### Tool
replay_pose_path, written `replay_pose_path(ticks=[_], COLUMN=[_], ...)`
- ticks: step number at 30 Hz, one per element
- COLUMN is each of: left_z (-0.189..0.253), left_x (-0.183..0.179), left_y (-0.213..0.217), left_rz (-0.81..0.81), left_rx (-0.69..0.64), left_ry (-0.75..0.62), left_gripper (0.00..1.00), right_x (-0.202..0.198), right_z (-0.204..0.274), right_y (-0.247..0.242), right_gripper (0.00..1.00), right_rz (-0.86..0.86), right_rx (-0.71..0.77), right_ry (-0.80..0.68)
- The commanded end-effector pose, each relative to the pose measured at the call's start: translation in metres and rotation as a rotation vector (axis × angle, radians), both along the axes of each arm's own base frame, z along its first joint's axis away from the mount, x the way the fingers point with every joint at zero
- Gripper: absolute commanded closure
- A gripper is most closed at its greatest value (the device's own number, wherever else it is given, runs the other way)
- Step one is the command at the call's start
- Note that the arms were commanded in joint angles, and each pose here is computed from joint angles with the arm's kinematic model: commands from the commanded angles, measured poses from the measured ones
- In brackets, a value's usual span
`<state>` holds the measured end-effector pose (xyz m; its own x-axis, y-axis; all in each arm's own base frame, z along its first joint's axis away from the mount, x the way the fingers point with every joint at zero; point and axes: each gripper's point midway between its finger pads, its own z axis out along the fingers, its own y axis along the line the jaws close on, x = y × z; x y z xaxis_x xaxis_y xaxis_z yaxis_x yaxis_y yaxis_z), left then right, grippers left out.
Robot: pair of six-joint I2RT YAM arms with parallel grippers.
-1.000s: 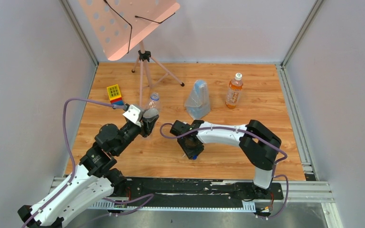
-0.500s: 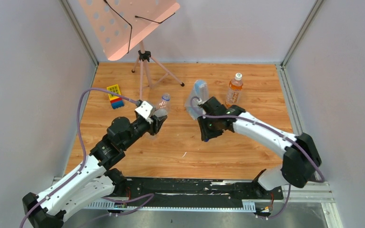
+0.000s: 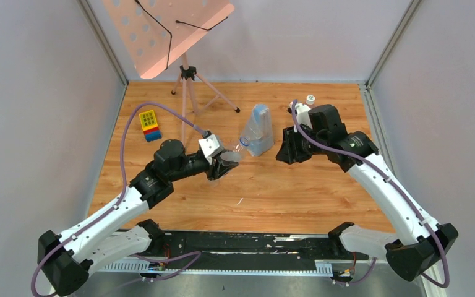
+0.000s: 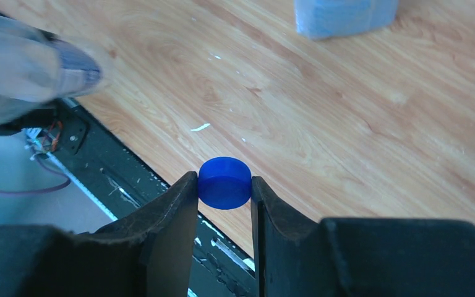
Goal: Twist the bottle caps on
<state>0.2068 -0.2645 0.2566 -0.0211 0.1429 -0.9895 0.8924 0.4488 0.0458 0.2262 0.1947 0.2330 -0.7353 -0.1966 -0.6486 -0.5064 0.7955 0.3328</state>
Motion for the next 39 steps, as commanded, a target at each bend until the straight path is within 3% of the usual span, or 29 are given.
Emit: replay_pose_path(ticks=[1, 13, 22, 39], left_z=[0.025, 0.015, 0.018, 0.025], left_x=[-0.025, -0.046, -0.052, -0.062], left_y=[-0.021, -0.020, -0.023, -0.027], left_rz=[-0.229, -0.378, -0.420, -0.491], left_rx=[-0.011, 0.115, 0.114, 0.101], left_ry=[-0.079, -0.023, -0.002, 0.016], left_gripper=[0.50, 0.50, 0.51, 0.51], right_x=[-0.015, -0.039, -0.063, -0.070], right_z=[0.059, 0.111, 0.138, 0.118], right_y=[0.011, 0.038, 0.050, 0.067], right_gripper=[0.89, 0.87, 0.88, 0.87], right_rz=[0.152, 0.382, 0.590, 0.710], right_rx=[0.107, 0.289, 0.405, 0.429], right_ry=[-0.137, -0.255, -0.423, -0.384])
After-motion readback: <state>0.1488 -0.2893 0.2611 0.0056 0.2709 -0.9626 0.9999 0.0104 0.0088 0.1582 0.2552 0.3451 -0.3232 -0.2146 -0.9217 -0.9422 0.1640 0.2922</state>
